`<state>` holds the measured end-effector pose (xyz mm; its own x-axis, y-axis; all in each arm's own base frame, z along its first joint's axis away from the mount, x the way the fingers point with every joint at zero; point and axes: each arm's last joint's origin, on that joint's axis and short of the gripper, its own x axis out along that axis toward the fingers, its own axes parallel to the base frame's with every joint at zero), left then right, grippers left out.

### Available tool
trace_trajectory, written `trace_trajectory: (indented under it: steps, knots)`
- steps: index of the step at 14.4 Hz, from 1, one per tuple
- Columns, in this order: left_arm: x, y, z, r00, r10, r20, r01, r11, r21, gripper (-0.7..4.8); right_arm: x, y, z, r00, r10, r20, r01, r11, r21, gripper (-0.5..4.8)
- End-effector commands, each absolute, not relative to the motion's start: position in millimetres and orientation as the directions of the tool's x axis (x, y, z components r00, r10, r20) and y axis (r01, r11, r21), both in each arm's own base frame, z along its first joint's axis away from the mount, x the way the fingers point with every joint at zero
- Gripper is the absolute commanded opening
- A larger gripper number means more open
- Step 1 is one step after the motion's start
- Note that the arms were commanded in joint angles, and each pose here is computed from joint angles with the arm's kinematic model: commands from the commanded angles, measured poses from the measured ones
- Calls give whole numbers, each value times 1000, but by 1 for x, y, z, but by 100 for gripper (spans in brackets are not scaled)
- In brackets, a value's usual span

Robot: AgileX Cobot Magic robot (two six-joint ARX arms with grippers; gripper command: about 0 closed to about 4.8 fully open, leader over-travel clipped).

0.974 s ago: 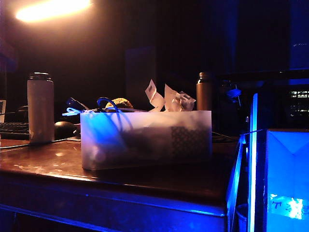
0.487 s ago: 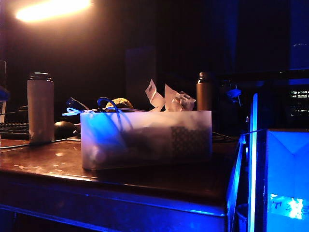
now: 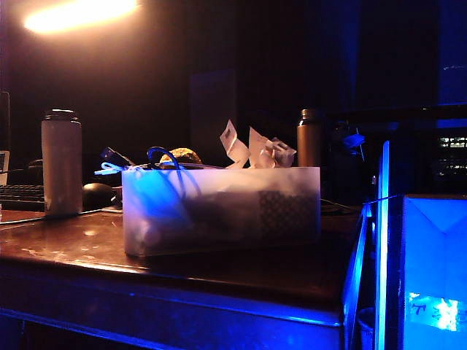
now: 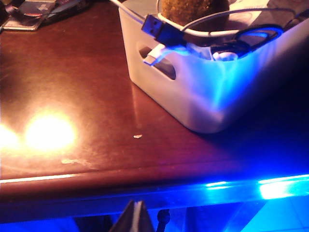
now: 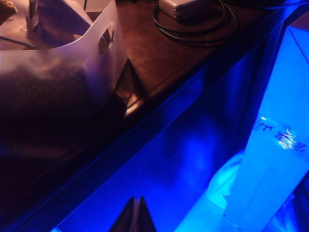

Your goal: Pick up the kiwi and place it into the translucent box.

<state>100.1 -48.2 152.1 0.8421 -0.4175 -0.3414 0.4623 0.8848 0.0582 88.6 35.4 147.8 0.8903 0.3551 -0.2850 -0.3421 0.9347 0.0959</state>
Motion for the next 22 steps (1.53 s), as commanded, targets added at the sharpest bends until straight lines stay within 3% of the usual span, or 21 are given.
trace_trajectory:
  steps: [1, 13, 18, 20, 22]
  knots:
    - [99, -48, 145, 827, -418, -376, 471, 880, 58, -3, 89, 35, 147, 892, 351, -283, -337, 936, 99, -1]
    - [99, -47, 136, 833, -401, -382, 457, 887, 66, -2, 89, 35, 147, 893, 351, -281, -337, 936, 99, -1]
    - [95, -42, 145, 870, -401, -289, 435, 898, 65, -2, 90, 31, 148, 908, 315, -275, -299, 949, 100, -1]
    - [96, -31, 150, 916, -331, -226, 353, 934, 59, -2, 92, 25, 148, 934, 254, -253, -236, 967, 101, -1]
    - [96, -15, 157, 973, -181, -143, 191, 979, 64, -2, 94, 18, 151, 969, 184, -166, -169, 980, 103, -1]
